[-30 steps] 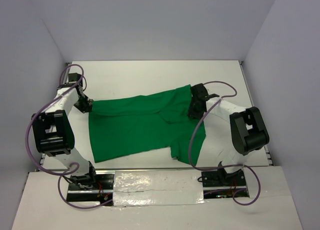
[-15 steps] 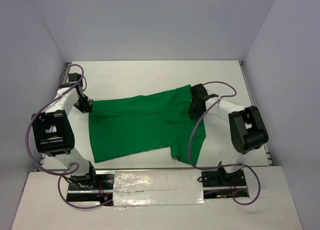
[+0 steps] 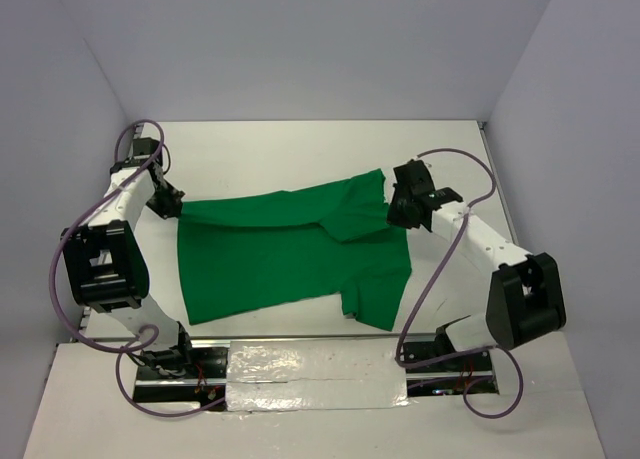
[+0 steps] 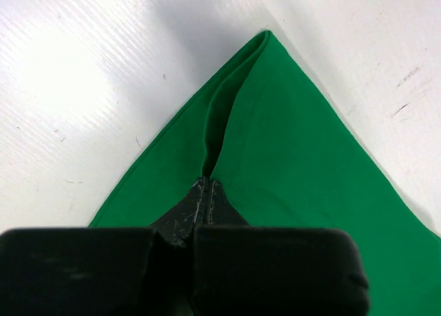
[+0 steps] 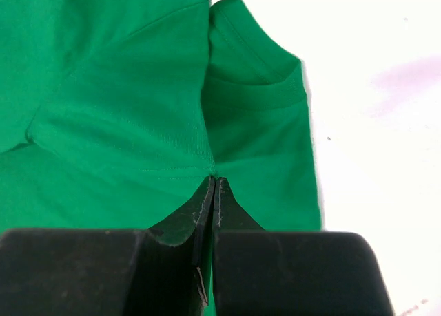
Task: Fold and stack the t-shirts
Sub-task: Fold the flattened tshirt in 1/3 of the way
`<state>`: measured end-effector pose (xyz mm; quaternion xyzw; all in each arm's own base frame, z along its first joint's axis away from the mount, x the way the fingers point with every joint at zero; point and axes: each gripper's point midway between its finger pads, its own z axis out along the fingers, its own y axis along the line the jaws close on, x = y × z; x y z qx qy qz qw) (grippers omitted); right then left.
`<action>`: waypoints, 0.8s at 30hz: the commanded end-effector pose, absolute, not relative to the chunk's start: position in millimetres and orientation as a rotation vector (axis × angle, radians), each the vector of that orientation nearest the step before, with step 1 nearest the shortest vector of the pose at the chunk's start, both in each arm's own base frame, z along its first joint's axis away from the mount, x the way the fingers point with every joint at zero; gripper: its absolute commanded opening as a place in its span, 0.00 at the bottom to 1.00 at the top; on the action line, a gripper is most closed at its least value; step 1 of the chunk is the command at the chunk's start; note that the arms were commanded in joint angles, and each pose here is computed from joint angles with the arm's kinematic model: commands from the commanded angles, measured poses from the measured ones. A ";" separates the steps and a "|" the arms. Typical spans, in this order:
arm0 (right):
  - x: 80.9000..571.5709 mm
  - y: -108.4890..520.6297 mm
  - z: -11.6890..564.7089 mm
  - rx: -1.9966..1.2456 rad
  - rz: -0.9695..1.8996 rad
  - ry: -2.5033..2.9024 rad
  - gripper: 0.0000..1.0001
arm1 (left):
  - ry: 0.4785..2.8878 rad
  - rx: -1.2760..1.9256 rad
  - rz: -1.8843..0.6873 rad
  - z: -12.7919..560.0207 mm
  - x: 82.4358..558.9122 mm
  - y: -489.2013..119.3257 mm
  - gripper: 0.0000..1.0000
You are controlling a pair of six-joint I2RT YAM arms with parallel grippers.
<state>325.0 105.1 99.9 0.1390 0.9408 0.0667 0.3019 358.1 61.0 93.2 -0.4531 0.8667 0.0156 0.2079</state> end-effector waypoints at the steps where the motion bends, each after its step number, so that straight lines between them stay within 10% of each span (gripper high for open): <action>1: 315.8 101.6 119.2 0.309 0.148 2.490 0.00 | 2.387 -1.214 0.067 116.4 358.6 66.5 0.00; 18: 271.7 97.8 85.5 0.295 0.102 2.578 0.11 | 2.459 -1.226 0.070 89.4 334.9 58.9 0.03; 21: 267.2 93.9 68.9 0.330 0.068 2.605 0.57 | 2.494 -1.253 0.108 79.7 330.0 60.3 0.45; 22: 268.0 92.4 68.6 0.349 0.055 2.601 0.59 | 2.500 -1.253 0.117 79.9 330.2 60.6 0.80; 24: 276.9 94.7 79.4 0.351 0.049 2.557 0.60 | 2.475 -1.238 0.106 89.8 338.0 61.2 0.93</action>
